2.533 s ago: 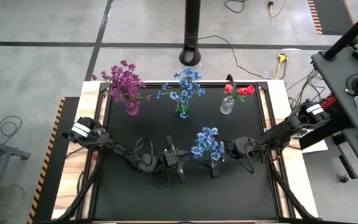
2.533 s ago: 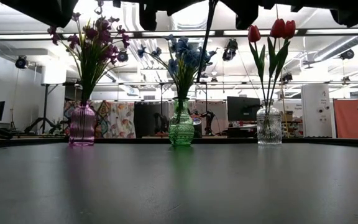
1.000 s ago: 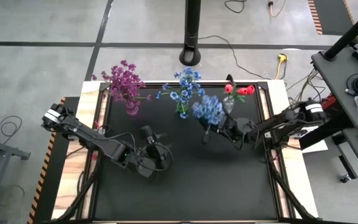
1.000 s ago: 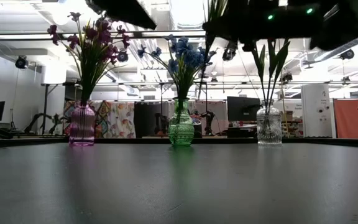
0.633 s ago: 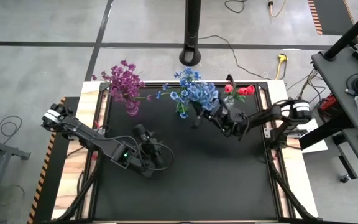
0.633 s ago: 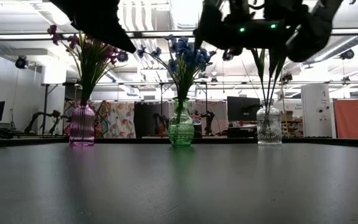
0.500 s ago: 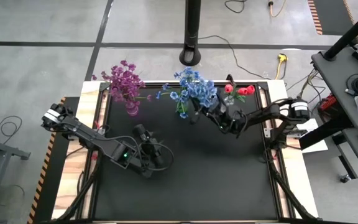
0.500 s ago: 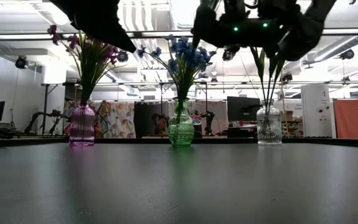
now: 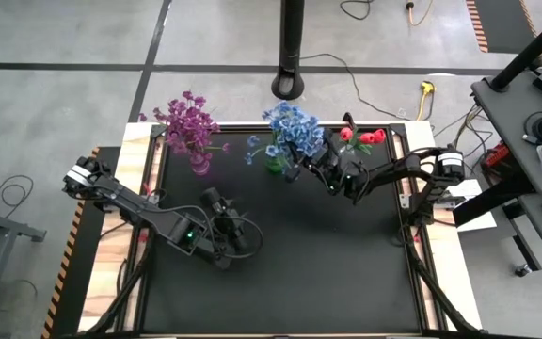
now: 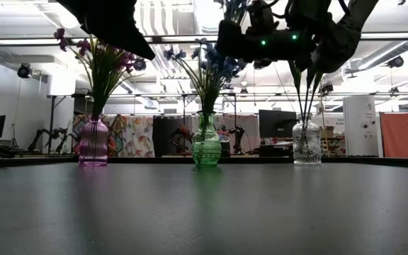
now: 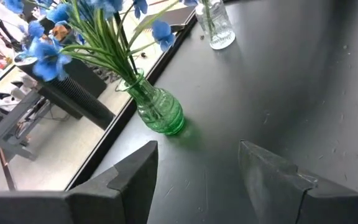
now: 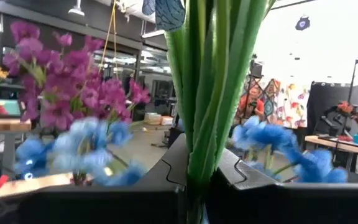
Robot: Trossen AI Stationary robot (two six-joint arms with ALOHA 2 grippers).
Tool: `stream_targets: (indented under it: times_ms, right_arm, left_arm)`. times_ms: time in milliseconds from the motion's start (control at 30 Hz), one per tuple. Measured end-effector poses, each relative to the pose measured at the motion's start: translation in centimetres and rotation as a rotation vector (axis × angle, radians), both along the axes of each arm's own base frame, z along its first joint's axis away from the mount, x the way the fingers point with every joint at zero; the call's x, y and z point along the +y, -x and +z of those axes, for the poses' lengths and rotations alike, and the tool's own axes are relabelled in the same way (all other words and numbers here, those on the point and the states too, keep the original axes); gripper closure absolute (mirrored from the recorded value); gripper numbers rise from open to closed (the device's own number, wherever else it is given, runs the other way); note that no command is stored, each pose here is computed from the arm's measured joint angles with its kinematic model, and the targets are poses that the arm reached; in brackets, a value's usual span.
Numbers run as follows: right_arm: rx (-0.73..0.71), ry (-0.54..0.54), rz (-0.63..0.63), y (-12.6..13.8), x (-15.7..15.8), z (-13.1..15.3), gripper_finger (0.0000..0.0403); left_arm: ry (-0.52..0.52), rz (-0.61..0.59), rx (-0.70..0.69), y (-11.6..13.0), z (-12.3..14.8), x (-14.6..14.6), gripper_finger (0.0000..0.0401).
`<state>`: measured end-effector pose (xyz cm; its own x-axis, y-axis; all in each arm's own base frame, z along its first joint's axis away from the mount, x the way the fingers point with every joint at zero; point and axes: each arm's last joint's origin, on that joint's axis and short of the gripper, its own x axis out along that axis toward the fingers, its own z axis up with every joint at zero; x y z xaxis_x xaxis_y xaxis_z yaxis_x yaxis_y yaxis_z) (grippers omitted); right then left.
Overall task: Sort flowers into vase by color
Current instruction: Put the blue flowers in the green vase
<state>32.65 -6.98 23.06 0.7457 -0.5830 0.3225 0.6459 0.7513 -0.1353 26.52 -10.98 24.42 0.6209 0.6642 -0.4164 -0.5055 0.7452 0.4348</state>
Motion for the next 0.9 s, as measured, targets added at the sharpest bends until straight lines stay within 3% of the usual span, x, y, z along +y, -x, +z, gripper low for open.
stream_targets:
  times_ms: [533, 900]
  right_arm:
    - [-0.035, -0.061, 0.01, -0.09, -0.23, -0.14, 0.0385]
    - [0.023, -0.128, 0.009, -0.55, -0.81, -0.68, 0.0385]
  left_arm:
    - [0.0, 0.001, 0.0, -0.01, -0.01, 0.03, 0.0195]
    - [0.0, 0.001, 0.0, -0.01, -0.01, 0.03, 0.0195]
